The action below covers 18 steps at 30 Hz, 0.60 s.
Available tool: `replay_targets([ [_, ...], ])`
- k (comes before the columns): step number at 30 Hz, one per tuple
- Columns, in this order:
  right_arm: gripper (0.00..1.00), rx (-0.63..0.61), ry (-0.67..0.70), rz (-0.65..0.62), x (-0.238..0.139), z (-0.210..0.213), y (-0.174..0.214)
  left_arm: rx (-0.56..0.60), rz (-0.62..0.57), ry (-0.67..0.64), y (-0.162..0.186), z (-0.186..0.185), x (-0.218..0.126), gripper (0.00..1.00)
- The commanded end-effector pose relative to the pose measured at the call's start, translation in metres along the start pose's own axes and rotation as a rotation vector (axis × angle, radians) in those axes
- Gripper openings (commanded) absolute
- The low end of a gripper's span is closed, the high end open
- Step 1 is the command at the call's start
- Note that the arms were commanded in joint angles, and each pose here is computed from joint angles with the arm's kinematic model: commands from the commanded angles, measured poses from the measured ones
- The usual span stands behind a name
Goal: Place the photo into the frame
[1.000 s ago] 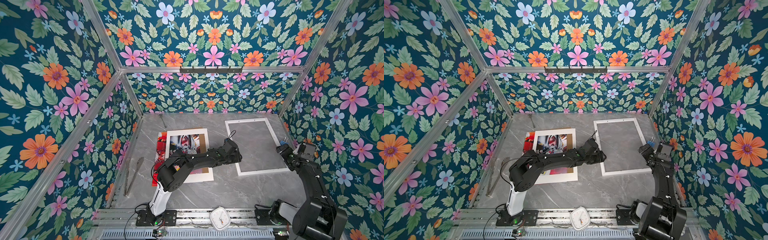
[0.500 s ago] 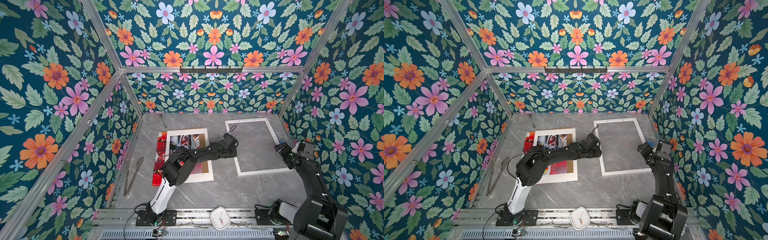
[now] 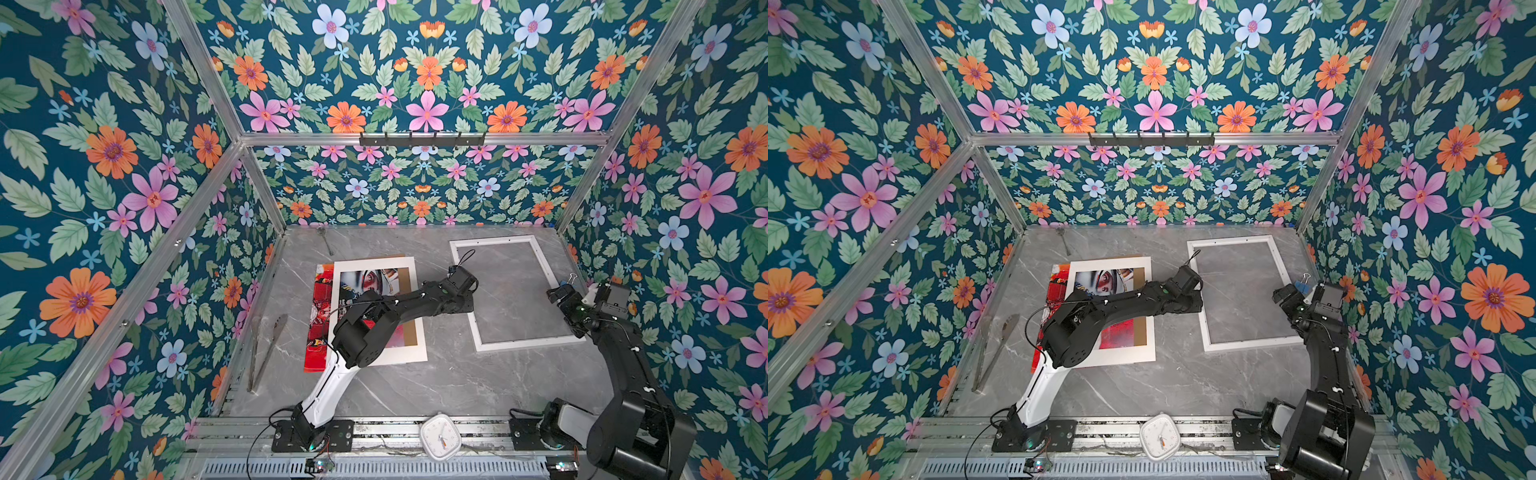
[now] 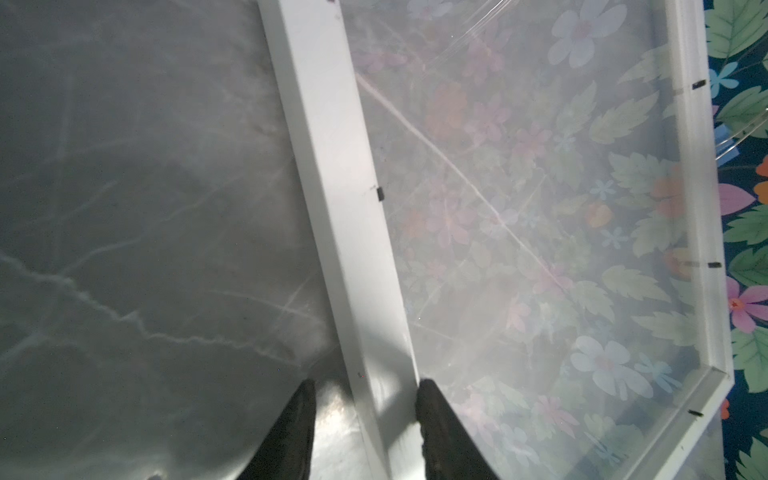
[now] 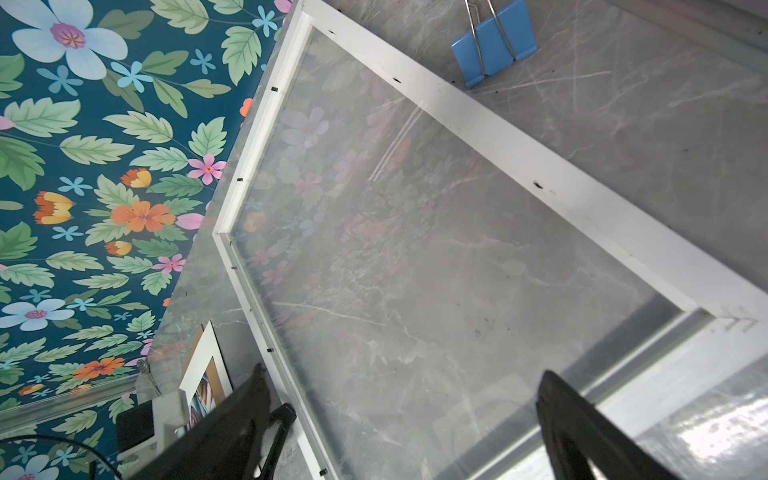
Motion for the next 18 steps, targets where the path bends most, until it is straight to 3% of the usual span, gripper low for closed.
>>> replay_targets([
  [1, 0.99, -0.007, -0.02, 0.009, 0.001, 0.004, 0.001, 0.012, -0.009, -0.027, -0.002, 0.004, 0.003, 0.43],
  [9, 0.99, -0.021, -0.028, 0.035, 0.006, 0.009, 0.006, 0.023, -0.011, -0.052, -0.001, 0.007, 0.004, 0.44],
  [18, 0.99, -0.035, -0.038, 0.043, 0.005, 0.015, 0.007, 0.027, -0.007, -0.125, -0.003, 0.023, 0.002, 0.3],
])
Point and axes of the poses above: each gripper's point midway between its finger pads, its own x axis out along the fingers, its own z axis along the line the jaws close on, y = z × x, the point moved 4 cm from there along -x, back along the fingers, and after that the axes turned 8 degrees about -x, right-handed, at the moved point
